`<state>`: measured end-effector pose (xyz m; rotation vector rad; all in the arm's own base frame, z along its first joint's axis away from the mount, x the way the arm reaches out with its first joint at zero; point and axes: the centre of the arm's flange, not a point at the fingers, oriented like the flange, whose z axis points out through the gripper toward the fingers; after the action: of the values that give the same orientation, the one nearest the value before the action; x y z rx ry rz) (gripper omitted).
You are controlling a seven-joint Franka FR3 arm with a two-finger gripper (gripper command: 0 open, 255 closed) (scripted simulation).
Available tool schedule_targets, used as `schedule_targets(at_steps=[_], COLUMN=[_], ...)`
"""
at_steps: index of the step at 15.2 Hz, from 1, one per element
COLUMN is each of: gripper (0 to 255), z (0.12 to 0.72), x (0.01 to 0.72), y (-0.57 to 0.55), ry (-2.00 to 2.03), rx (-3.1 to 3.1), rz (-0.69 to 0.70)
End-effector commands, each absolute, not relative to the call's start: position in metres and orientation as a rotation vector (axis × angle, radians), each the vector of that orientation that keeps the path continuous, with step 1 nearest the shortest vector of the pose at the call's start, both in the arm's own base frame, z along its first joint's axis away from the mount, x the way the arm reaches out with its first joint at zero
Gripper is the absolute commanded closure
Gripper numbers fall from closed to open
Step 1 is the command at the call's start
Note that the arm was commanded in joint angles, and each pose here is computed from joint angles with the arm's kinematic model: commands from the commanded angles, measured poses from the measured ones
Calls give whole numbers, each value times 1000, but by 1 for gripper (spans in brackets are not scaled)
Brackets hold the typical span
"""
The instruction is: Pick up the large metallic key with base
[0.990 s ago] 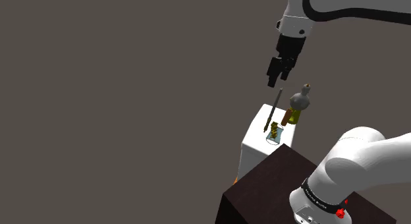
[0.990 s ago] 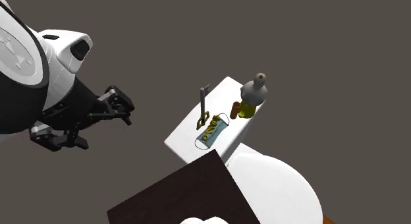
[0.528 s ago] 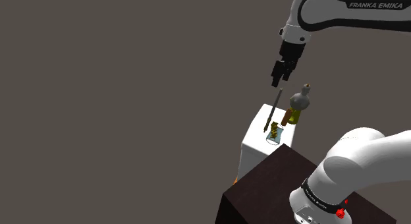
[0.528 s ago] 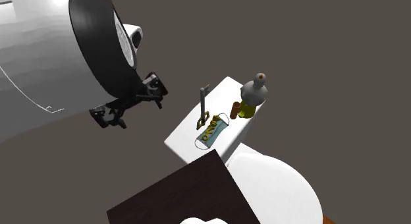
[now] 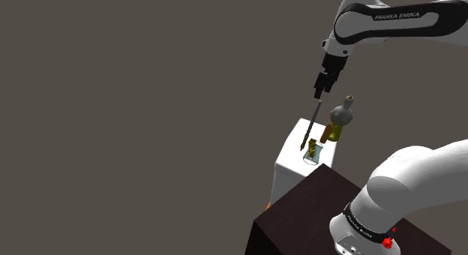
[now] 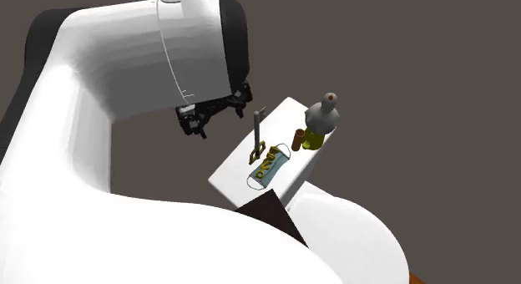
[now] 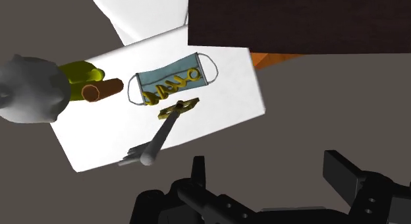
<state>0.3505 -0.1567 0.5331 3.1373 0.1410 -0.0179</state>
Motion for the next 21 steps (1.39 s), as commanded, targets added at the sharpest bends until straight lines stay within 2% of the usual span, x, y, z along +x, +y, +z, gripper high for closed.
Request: schedule_targets(at_steps=[1,10,19,20,21], gripper=[0,0,0,255,255], z=[521,477,437,437,437], x=[358,390,390,389,390], y=[-181,-283,-283,-282,-282], ry=[148,172,172,172,172], rx=[3138,3149,3149,3149,3149], rz=[-14,-5,-5,-5,-5])
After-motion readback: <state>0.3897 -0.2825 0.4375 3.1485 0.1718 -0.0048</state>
